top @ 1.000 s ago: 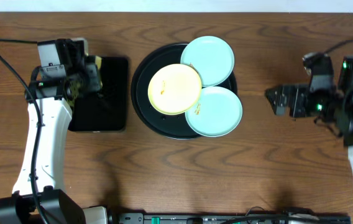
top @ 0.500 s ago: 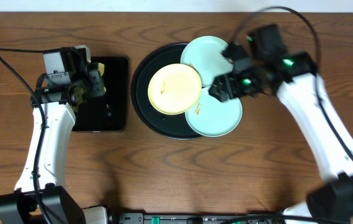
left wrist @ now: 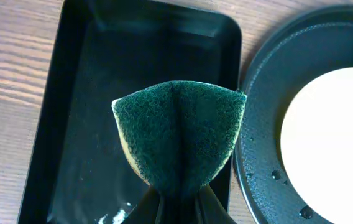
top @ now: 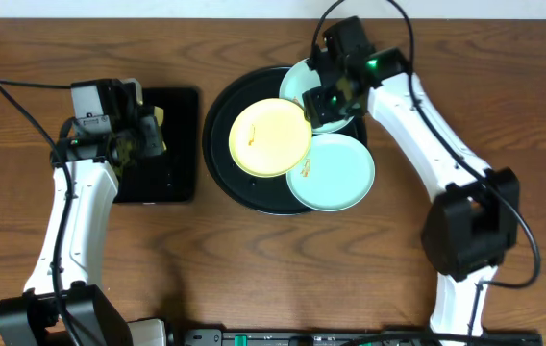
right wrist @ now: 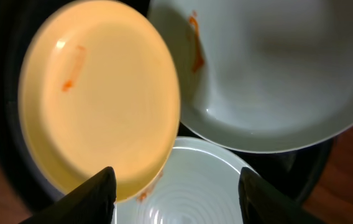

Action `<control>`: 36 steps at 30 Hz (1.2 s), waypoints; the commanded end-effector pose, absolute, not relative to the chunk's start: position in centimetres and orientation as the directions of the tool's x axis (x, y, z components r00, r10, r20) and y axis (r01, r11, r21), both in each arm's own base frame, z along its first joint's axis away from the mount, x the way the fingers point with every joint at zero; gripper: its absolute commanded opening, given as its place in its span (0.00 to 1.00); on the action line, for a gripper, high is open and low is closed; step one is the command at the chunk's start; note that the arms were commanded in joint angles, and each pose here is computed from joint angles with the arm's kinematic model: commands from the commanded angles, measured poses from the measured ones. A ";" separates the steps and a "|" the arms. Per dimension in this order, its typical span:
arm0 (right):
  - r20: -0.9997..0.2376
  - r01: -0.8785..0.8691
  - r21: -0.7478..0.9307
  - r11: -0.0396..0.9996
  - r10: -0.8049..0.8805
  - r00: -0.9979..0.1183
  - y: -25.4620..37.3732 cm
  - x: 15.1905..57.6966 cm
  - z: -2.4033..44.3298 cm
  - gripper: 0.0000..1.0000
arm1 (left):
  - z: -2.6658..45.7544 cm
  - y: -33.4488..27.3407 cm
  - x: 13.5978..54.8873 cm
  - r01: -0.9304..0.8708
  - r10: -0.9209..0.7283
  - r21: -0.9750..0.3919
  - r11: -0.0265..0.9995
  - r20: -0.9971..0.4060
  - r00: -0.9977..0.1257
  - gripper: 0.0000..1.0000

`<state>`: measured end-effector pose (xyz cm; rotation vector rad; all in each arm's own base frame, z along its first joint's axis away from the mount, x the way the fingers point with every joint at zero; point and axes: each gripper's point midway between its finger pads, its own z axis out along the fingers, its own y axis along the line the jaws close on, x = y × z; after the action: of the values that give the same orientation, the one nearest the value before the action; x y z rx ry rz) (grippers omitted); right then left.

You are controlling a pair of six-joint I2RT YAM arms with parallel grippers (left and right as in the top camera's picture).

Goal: Clean dirty plates on tray and stack at the side
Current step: 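Reach the right gripper to the yellow plate's rim and grasp it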

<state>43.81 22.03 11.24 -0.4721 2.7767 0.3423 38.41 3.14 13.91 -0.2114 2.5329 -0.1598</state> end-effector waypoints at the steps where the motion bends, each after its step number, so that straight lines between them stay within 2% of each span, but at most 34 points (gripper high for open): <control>1: -0.299 -0.314 0.190 0.930 -0.250 -0.921 23.2 44.0 9.3 0.61 | 13.5 3.6 38.4 -0.130 -0.190 -0.148 0.980 -0.544 -0.817 0.08; 3: -0.280 -0.330 0.220 0.918 -0.264 -0.923 24.3 43.6 8.2 0.59 | 13.5 3.6 38.5 -0.129 -0.189 -0.148 0.981 -0.548 -0.815 0.08; 8: -0.259 -0.357 0.216 0.909 -0.300 -0.918 26.0 43.0 6.1 0.38 | 13.5 3.6 38.5 -0.129 -0.190 -0.148 0.981 -0.547 -0.815 0.08; 13: -0.267 -0.307 0.157 0.939 -0.259 -0.928 25.9 43.5 5.3 0.38 | 13.4 3.5 38.3 -0.130 -0.190 -0.148 0.980 -0.541 -0.819 0.08; 27: -0.248 -0.205 0.165 0.965 -0.160 -0.955 25.6 43.3 3.3 0.36 | 13.4 3.5 38.3 -0.130 -0.190 -0.148 0.980 -0.541 -0.820 0.08; 31: -0.242 -0.187 0.169 0.968 -0.143 -0.960 25.7 42.9 2.7 0.31 | 13.4 3.5 38.3 -0.130 -0.190 -0.148 0.980 -0.540 -0.820 0.08; 36: -0.235 -0.161 0.175 0.971 -0.117 -0.965 25.7 42.9 2.6 0.18 | 13.4 3.5 38.3 -0.131 -0.191 -0.148 0.980 -0.540 -0.820 0.08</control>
<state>43.23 25.44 3.37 -0.2440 2.8772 0.3013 38.39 3.20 13.82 -0.2128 2.5332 -0.1555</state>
